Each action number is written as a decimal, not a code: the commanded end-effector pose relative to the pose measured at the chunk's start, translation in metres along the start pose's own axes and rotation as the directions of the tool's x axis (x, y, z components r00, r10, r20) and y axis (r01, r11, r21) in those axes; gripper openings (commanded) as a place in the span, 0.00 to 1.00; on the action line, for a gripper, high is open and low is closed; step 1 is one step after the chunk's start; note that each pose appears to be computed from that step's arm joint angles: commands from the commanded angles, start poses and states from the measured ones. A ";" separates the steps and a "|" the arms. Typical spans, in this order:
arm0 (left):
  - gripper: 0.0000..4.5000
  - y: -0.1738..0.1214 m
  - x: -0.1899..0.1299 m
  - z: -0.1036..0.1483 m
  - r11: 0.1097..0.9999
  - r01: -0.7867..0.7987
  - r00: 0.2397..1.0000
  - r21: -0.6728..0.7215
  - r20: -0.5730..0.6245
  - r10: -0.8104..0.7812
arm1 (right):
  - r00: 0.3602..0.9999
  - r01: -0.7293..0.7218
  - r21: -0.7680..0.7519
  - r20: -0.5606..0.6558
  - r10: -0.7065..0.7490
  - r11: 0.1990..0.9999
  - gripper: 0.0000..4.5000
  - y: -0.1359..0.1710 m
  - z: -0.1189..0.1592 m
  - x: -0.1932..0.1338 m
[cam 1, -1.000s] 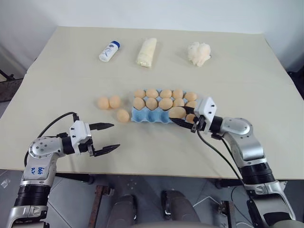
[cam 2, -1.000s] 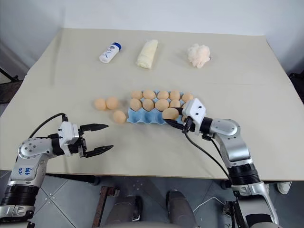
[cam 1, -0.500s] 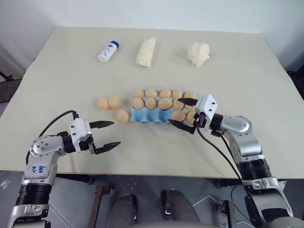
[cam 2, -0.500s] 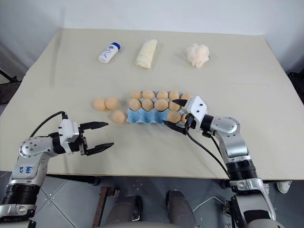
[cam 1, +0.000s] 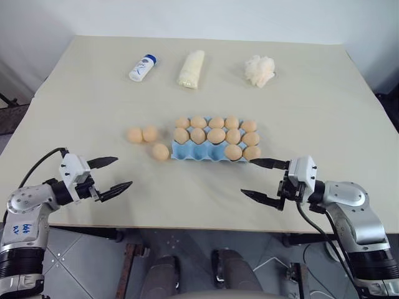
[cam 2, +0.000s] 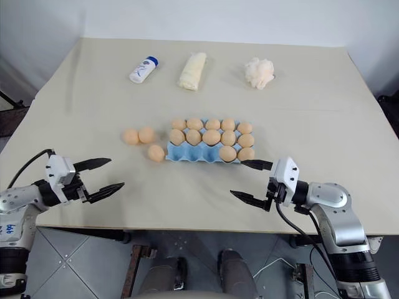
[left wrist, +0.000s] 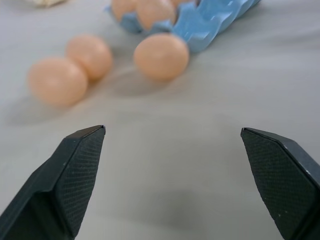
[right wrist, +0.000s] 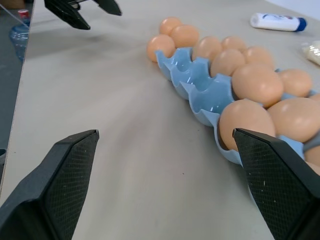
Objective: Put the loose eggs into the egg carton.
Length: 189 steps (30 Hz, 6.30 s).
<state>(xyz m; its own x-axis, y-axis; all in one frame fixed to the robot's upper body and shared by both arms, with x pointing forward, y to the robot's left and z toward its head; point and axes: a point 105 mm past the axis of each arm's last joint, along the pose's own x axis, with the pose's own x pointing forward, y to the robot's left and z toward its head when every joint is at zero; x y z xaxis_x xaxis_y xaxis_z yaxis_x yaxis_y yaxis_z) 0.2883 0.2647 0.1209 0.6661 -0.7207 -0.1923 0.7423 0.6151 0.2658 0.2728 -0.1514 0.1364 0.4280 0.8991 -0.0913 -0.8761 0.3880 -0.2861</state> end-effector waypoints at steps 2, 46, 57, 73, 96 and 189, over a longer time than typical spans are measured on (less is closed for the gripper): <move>1.00 -0.004 0.006 0.008 0.999 0.003 1.000 0.050 0.019 -0.004 | 0.999 0.023 -0.051 0.029 -0.022 0.998 1.00 -0.001 0.012 -0.003; 0.45 -0.039 0.105 0.041 0.943 0.286 0.948 0.170 0.093 -0.305 | 0.996 0.084 -0.058 0.018 -0.083 0.995 1.00 0.007 0.007 0.002; 0.45 -0.094 0.181 0.112 0.881 0.410 0.843 0.236 0.270 -0.465 | 0.984 0.166 -0.057 -0.055 -0.169 0.984 1.00 0.003 0.004 -0.028; 0.62 -0.093 0.225 0.113 0.890 0.396 0.859 0.226 0.252 -0.446 | 0.945 0.312 -0.032 -0.090 -0.314 0.949 1.00 0.017 0.007 -0.052; 1.00 -0.018 0.094 0.070 0.973 0.169 0.948 0.156 0.246 -0.204 | 0.977 0.212 -0.031 -0.013 -0.212 0.977 1.00 0.005 0.017 -0.027; 0.47 -0.022 0.153 0.114 0.958 0.254 0.884 0.132 0.370 -0.285 | 0.949 0.313 -0.060 -0.030 -0.315 0.948 1.00 -0.008 0.004 -0.037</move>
<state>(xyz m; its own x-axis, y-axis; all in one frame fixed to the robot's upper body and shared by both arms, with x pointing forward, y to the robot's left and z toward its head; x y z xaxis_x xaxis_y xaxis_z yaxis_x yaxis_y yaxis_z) 0.3716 0.1206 0.1908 0.4228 -0.8976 0.1246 0.8448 0.4402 0.3042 0.2656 -0.1768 0.1321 0.6625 0.7476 -0.0470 -0.7204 0.6188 -0.3132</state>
